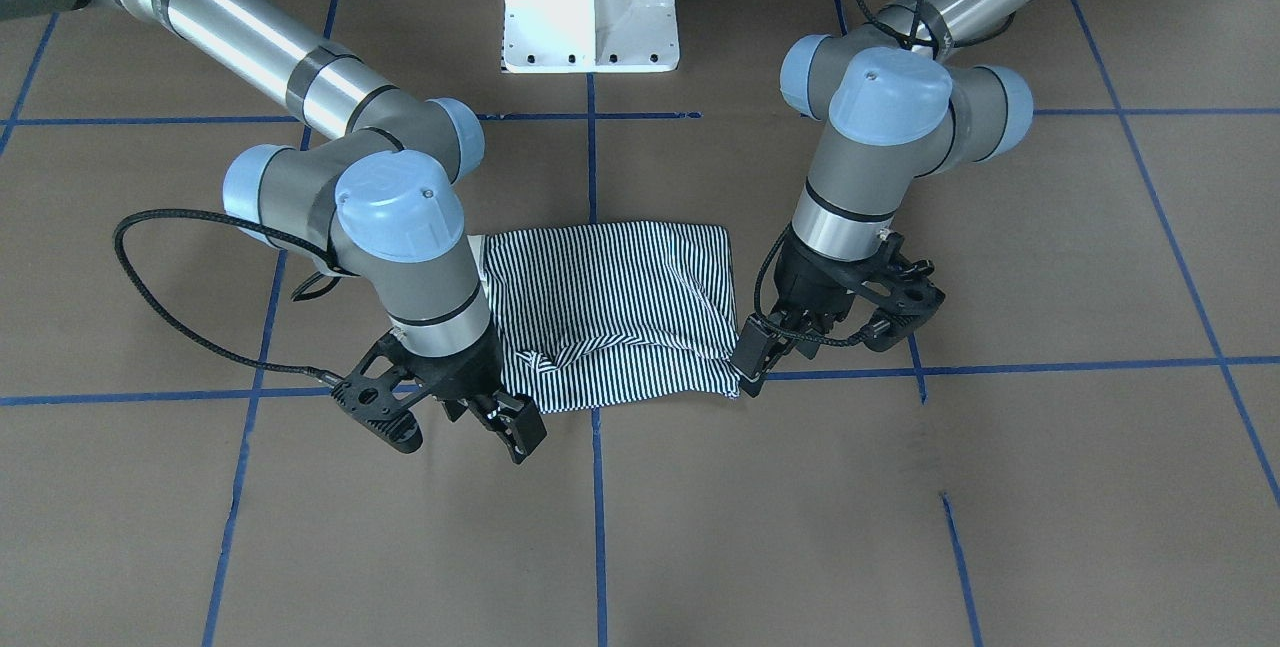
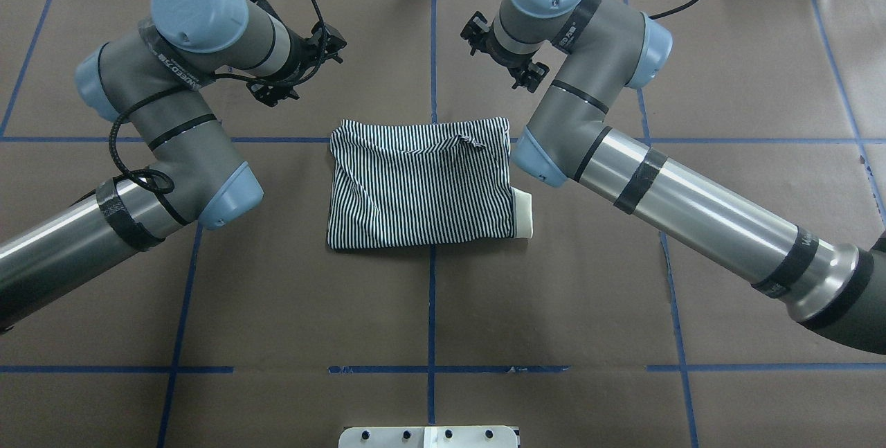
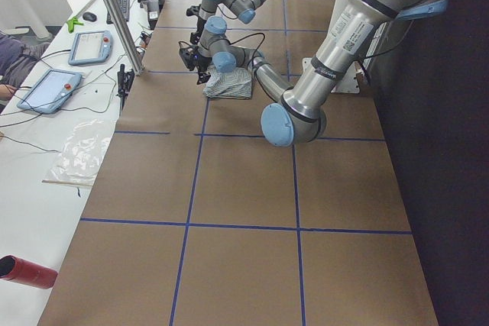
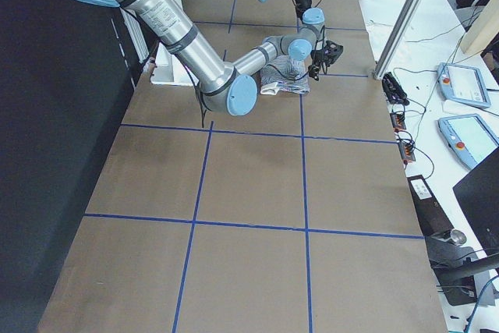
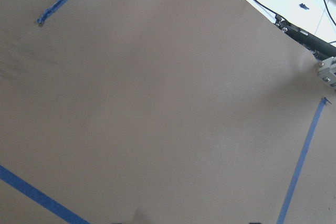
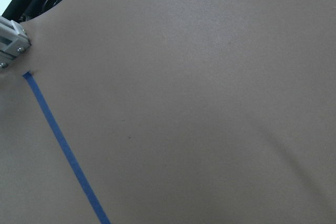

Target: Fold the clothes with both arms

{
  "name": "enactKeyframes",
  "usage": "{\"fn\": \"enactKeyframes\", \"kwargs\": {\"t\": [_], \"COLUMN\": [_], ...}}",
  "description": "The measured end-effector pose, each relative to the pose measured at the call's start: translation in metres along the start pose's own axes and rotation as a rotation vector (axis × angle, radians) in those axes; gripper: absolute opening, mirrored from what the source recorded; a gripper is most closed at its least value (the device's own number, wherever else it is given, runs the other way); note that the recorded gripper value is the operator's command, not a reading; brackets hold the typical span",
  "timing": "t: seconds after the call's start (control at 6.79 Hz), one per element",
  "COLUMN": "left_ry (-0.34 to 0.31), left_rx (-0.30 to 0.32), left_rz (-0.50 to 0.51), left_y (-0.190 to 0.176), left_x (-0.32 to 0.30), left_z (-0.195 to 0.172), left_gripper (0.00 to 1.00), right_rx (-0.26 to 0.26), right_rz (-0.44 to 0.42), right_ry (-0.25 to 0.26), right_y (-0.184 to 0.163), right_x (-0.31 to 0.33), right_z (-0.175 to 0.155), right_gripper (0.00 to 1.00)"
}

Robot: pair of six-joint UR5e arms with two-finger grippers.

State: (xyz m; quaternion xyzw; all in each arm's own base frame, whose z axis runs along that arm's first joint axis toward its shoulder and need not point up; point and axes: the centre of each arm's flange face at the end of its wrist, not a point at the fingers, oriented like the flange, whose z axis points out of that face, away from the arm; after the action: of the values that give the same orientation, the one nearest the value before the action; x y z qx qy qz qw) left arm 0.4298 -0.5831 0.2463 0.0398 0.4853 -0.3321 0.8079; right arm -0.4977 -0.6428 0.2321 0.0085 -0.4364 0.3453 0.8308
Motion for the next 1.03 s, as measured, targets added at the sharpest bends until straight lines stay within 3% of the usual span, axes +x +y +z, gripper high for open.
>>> {"fn": "enactKeyframes", "kwargs": {"t": [0.29,0.59,0.74,1.03], "left_ry": [0.015,0.007,-0.011,-0.070], "left_rx": [-0.044,-0.026,-0.006,-0.009], "left_rz": [0.070,0.230,0.321,0.525], "left_y": [-0.005,-0.041,-0.071,-0.155], "left_x": [-0.025,-0.065,-0.093,-0.175], "left_z": [-0.033,-0.077,-0.095,-0.134], "left_gripper": [1.00,1.00,1.00,1.00], "right_rx": [-0.023,0.007,0.011,-0.071], "right_rz": [-0.065,-0.264,-0.375,-0.578], "right_ry": [-0.003,0.073,0.124,0.180], "right_y": [-0.008,-0.054,-0.100,-0.216], "right_x": [-0.001,0.029,0.066,0.194], "right_z": [-0.016,-0.049,-0.067,-0.098], "right_gripper": [1.00,1.00,1.00,1.00]}}
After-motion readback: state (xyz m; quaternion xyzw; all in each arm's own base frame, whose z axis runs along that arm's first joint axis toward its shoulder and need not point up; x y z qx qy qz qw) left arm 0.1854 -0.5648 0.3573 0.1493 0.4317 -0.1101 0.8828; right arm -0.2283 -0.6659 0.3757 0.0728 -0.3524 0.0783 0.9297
